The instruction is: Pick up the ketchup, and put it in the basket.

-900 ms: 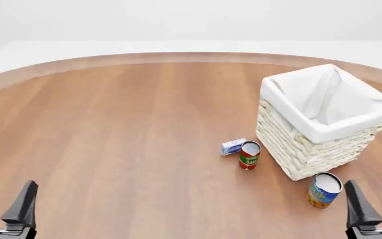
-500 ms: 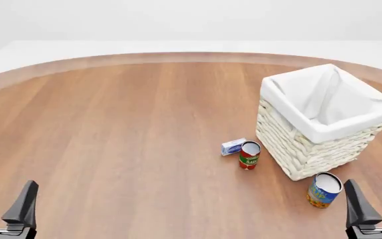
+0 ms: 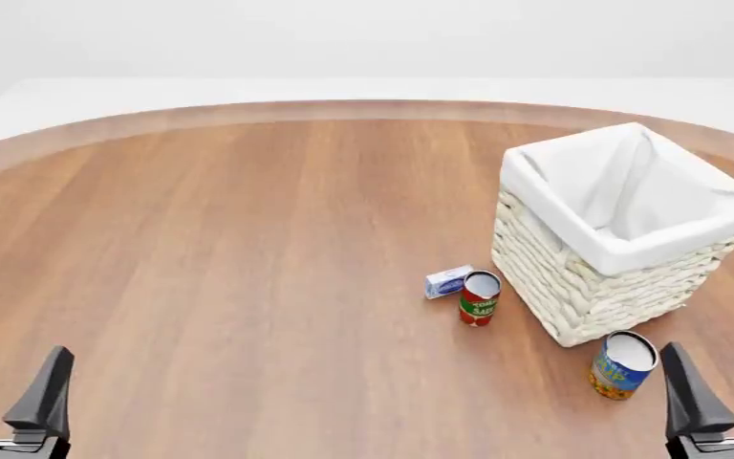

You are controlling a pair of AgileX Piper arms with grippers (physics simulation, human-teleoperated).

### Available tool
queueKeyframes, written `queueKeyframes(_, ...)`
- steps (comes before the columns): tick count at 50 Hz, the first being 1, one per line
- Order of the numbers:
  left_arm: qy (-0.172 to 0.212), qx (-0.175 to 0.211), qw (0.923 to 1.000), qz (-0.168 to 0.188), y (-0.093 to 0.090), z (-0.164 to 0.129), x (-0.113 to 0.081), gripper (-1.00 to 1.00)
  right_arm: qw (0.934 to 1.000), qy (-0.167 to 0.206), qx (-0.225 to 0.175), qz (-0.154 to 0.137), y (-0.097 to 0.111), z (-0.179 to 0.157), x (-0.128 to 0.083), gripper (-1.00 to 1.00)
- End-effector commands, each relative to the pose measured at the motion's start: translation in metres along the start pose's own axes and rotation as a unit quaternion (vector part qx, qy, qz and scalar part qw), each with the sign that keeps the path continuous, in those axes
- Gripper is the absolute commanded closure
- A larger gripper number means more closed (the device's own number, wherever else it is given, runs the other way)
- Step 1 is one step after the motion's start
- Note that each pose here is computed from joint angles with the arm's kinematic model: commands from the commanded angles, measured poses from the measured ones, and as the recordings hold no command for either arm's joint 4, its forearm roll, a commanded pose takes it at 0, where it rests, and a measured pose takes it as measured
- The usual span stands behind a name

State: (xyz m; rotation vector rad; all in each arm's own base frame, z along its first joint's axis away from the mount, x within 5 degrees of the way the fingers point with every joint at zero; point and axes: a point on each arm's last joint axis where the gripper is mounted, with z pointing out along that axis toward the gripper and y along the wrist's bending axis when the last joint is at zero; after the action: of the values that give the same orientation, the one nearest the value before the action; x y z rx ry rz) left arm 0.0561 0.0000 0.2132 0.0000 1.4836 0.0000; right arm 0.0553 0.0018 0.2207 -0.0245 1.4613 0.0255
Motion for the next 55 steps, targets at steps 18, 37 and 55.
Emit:
queueKeyframes(18,0.0,0.0,1.0,0.0,0.0,0.0,0.0,-1.0,0.9947,-0.021,-0.101,0.008,0.011,-0.002,-0.007,-1.0)
queueKeyframes(37,0.0,0.0,1.0,0.0,0.0,0.0,0.0,-1.0,0.9864,-0.03,-0.161,0.006,0.017,-0.003,-0.013,-1.0)
queueKeyframes(55,0.0,0.0,1.0,0.0,0.0,0.0,0.0,-1.0,0.9736,-0.02,-0.227,0.004,0.033,0.014,-0.021,-1.0)
